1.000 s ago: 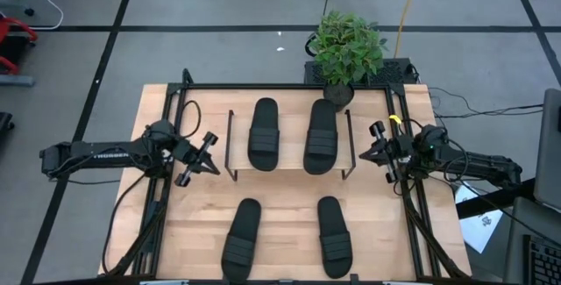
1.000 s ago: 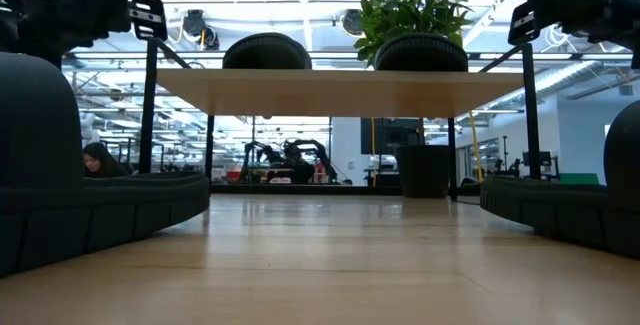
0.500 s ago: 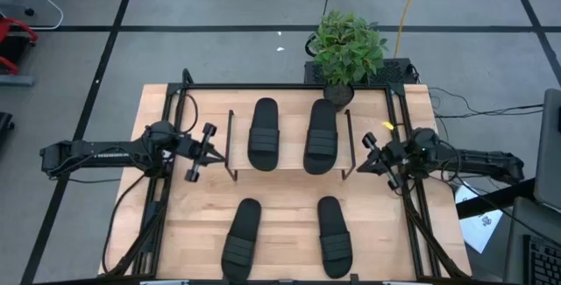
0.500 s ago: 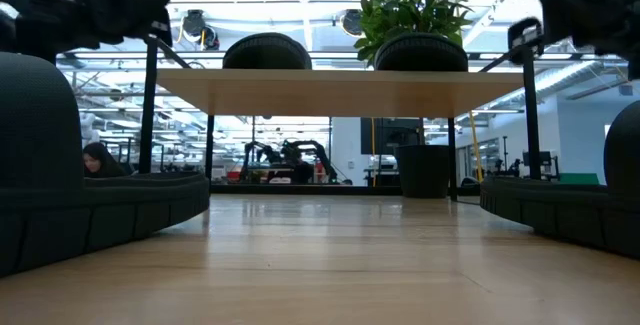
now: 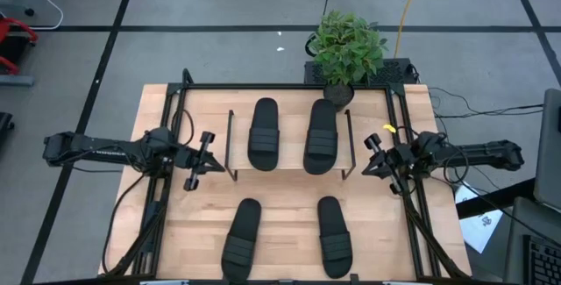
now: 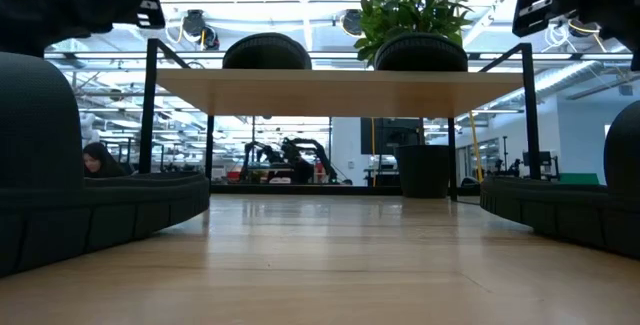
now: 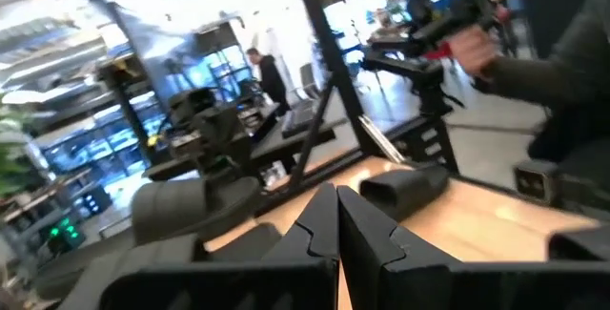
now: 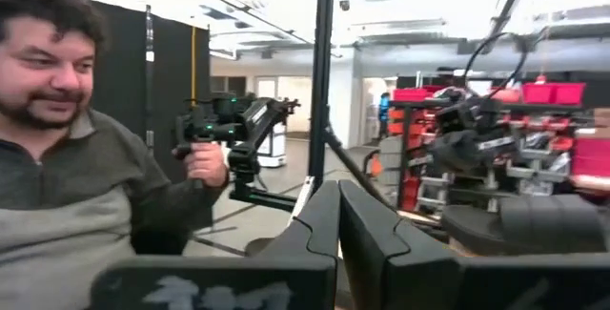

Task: Pick and place slides into the shelf
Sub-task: Put the right black slide under the shelf

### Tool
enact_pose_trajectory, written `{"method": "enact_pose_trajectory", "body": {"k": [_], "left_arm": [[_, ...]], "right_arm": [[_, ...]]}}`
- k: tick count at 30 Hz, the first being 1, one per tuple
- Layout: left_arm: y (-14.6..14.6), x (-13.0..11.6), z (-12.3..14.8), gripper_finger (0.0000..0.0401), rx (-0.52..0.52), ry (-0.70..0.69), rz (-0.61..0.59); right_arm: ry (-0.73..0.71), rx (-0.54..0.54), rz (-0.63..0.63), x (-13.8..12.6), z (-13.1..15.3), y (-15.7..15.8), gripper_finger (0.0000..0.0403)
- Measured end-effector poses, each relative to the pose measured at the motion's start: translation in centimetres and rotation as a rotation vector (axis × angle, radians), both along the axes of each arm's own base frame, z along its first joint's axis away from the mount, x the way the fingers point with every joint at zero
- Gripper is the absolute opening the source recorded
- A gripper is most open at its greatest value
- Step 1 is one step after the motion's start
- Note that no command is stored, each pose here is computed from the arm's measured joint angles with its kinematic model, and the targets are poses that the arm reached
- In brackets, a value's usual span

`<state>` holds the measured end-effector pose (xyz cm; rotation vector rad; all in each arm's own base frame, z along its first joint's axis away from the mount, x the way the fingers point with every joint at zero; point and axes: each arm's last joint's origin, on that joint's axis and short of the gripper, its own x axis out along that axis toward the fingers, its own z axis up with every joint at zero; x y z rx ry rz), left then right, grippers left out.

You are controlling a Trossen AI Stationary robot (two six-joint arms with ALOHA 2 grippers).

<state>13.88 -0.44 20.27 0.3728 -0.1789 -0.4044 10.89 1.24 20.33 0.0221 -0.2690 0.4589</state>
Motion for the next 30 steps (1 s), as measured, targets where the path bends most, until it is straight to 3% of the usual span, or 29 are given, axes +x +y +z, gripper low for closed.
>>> {"method": "enact_pose_trajectory", "body": {"k": [7,15,22,26,30], "left_arm": [[-0.2,-0.1,-0.3,0.0000,0.011,0.030,-0.018],[0.0,0.0,-0.3,0.0005,-0.010,0.041,0.053],[0.0,0.0,-0.3,0.0008,-0.011,0.041,0.064],[0.0,0.0,-0.4,0.0016,-0.003,0.040,0.065],[0.0,0.1,-0.5,0.0011,0.002,0.052,0.066]], "right_arm": [[-0.008,-0.020,0.019,0.3,0.0,0.5,0.0000],[-0.013,-0.040,0.028,1.2,0.1,0.8,0.0000],[-0.041,-0.114,0.002,1.7,0.2,0.9,0.0000],[-0.039,-0.069,0.003,2.2,1.8,1.0,0.0000],[0.108,-0.153,-0.013,4.1,4.8,1.7,0.0000]]}}
